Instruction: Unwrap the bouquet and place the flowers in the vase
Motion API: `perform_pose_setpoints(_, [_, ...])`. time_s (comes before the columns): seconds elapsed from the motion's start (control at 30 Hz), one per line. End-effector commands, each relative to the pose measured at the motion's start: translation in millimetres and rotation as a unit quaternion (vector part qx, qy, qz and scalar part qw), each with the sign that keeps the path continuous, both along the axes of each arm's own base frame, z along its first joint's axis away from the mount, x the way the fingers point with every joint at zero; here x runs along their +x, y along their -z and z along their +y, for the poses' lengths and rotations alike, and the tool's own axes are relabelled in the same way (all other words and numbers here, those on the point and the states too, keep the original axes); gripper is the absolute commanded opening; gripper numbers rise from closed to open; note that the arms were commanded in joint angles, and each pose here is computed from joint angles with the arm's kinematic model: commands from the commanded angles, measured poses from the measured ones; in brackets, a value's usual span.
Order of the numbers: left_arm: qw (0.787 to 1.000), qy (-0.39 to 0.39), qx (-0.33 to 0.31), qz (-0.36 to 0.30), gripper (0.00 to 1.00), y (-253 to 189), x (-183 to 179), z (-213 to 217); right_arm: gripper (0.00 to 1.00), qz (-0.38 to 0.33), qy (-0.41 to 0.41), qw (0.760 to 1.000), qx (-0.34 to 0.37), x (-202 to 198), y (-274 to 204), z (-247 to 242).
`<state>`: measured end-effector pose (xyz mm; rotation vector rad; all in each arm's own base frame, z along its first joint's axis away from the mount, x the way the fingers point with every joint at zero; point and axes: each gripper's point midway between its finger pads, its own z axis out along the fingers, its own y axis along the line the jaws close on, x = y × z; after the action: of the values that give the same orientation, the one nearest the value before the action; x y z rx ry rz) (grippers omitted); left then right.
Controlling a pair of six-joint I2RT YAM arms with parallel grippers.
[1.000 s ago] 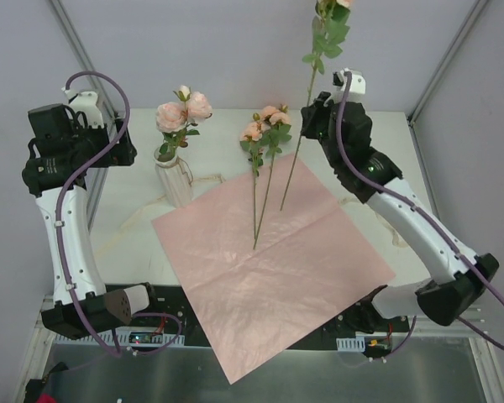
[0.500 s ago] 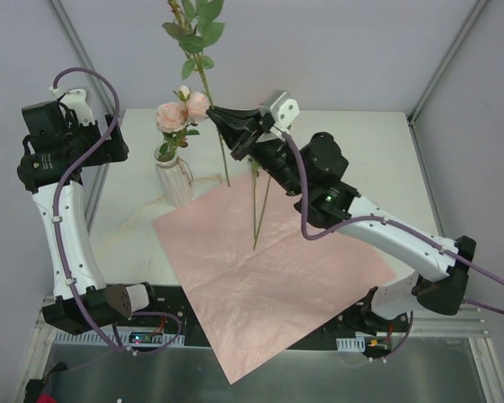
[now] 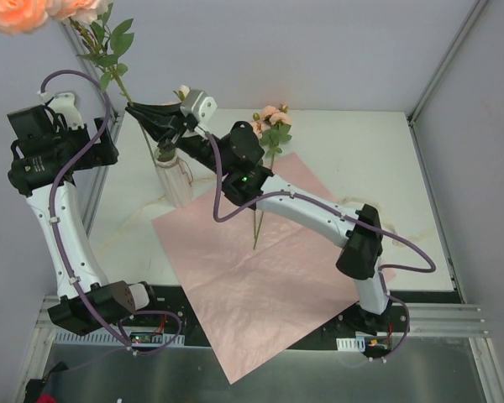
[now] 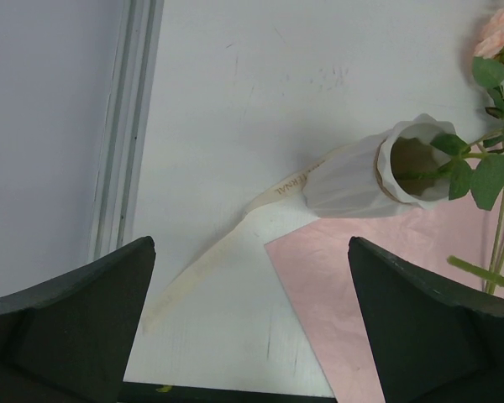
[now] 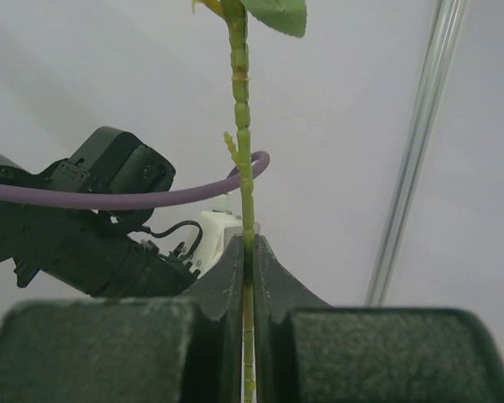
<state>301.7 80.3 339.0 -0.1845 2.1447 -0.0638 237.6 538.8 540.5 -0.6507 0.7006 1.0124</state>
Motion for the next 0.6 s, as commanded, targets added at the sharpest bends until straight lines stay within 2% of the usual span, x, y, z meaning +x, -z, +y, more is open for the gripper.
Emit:
perform_pose_setpoints(0.0, [1.000, 0.024, 0.017, -0.012, 0.99, -7, -9, -2, 0.01, -0.057, -0.022, 0.995, 0.084, -15, -56, -16])
perform_pose_setpoints(0.57, [0.997, 0.080, 0.003, 0.001, 0.99, 3, -15, -15, 0.01, -0.059, 0.021, 0.997, 0.048, 44, -13, 4])
